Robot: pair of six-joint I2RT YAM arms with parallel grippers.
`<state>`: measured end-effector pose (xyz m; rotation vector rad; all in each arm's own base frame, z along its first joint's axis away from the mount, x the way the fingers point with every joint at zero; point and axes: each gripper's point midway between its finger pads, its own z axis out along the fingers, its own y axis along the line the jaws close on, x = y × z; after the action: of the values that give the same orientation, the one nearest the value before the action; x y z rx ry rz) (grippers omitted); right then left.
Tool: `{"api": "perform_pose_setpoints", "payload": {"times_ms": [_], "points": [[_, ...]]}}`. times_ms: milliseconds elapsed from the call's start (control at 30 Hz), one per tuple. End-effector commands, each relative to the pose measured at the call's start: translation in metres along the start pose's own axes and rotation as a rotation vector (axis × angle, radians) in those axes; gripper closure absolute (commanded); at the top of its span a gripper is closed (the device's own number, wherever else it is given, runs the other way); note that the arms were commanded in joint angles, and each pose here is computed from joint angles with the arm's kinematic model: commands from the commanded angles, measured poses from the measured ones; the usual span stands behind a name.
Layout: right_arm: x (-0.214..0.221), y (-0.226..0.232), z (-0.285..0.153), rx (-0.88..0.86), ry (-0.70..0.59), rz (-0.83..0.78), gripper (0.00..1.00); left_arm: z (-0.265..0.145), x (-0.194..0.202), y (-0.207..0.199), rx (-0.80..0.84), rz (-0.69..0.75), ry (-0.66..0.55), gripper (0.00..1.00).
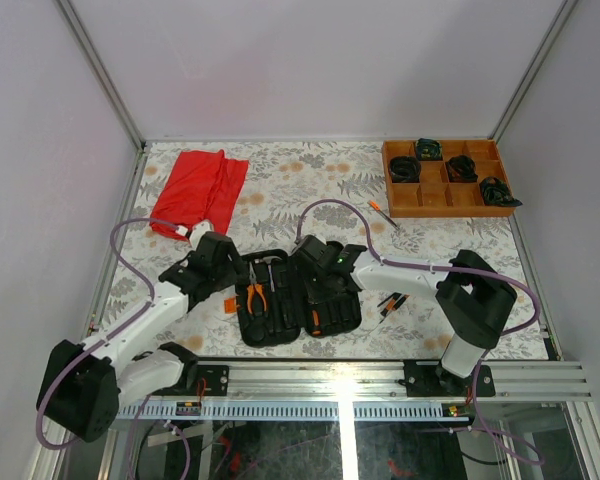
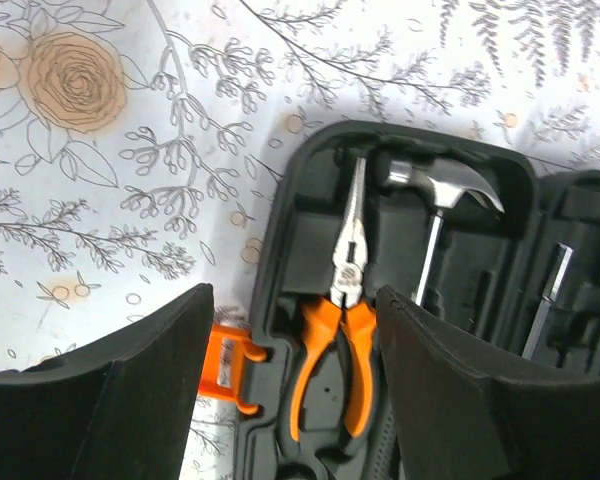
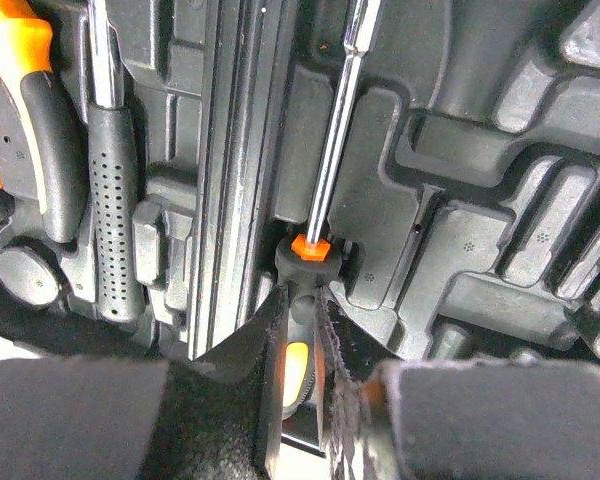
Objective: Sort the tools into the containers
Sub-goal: Adjust the storage box at the center of the board.
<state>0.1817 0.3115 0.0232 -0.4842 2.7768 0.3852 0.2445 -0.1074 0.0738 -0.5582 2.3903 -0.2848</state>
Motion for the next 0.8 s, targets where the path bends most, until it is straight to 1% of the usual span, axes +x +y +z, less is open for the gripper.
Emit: {"api": "perform_pose_setpoints", "payload": {"times_ms": [0, 100, 167, 300, 400, 533, 600, 767], "points": [[0.097, -0.067, 0.035, 0.223, 0.302, -0.054, 1.0, 0.018, -0.007, 0.001, 0.016, -0.007, -0.025, 0.37], [0.095, -0.069, 0.034, 0.232, 0.295, -0.057, 1.0, 0.028, -0.003, -0.001, 0.037, 0.003, -0.002, 0.38], [0.095, -0.071, 0.034, 0.237, 0.296, -0.054, 1.0, 0.034, 0.002, -0.006, 0.058, 0.037, 0.032, 0.38], [0.093, -0.077, 0.034, 0.243, 0.298, -0.052, 1.0, 0.045, 0.01, -0.005, 0.043, 0.074, 0.079, 0.42], [0.092, -0.084, 0.032, 0.247, 0.298, -0.044, 1.0, 0.05, 0.021, -0.01, 0.078, 0.081, 0.126, 0.51], [0.09, -0.094, 0.028, 0.253, 0.289, -0.025, 1.0, 0.052, 0.038, -0.017, 0.141, 0.065, 0.18, 0.66], [0.088, -0.101, 0.026, 0.258, 0.284, -0.015, 1.0, 0.05, 0.047, -0.019, 0.161, 0.062, 0.199, 0.72], [0.082, -0.112, 0.021, 0.276, 0.276, -0.027, 1.0, 0.04, 0.067, -0.034, 0.206, 0.066, 0.23, 0.81]]}}
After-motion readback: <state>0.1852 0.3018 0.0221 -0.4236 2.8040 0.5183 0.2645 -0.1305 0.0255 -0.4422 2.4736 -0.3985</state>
